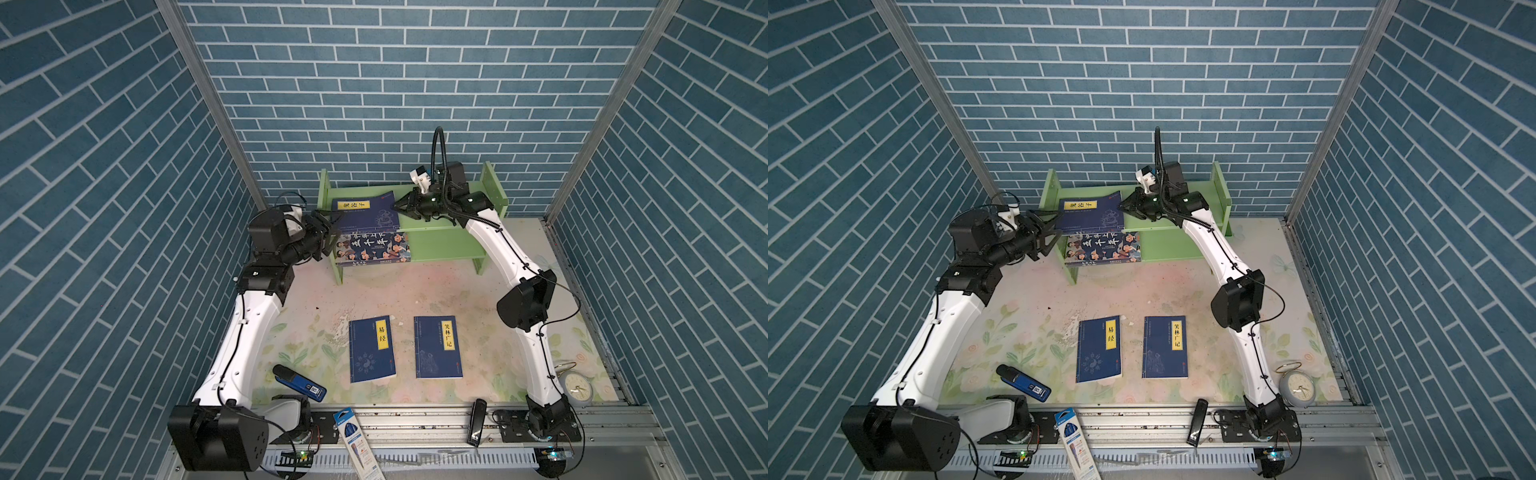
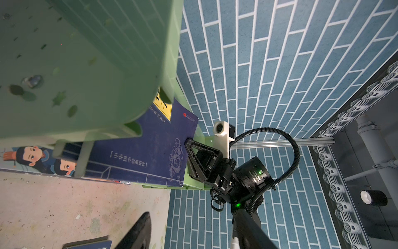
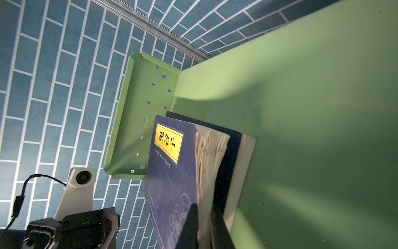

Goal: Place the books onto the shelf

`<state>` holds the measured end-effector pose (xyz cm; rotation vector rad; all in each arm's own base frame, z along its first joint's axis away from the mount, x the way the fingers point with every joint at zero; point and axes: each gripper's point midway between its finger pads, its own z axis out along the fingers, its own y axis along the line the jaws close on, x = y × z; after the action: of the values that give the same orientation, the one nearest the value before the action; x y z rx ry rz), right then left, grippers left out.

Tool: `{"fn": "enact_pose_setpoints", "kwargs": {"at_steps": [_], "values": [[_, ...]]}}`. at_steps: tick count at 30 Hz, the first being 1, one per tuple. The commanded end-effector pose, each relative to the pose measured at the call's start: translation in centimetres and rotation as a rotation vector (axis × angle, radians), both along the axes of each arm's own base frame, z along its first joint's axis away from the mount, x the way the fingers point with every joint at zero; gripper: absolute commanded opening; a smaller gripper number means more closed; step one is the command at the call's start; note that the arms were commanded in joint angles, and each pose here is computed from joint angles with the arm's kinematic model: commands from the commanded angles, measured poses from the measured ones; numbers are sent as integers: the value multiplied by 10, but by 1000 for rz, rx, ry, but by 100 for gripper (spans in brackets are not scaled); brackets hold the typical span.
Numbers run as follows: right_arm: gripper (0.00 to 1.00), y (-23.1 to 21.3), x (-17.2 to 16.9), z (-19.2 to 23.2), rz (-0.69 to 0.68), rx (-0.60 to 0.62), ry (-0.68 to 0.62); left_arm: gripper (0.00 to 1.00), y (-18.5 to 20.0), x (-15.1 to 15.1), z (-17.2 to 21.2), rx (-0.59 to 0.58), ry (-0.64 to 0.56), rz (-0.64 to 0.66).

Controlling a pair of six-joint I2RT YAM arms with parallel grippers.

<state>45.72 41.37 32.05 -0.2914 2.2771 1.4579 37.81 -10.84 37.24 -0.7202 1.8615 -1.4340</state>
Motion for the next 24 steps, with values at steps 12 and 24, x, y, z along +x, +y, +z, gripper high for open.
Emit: {"fn": "enact_pose_setpoints", "kwargs": {"at_steps": [12,24], "values": [[14,9,-2,6,-19,10,-14,65,11,2,9,10,-27,26],[64,-8,3,16,-94,-52,-74,65,10,-3,10,12,-24,16]]}}
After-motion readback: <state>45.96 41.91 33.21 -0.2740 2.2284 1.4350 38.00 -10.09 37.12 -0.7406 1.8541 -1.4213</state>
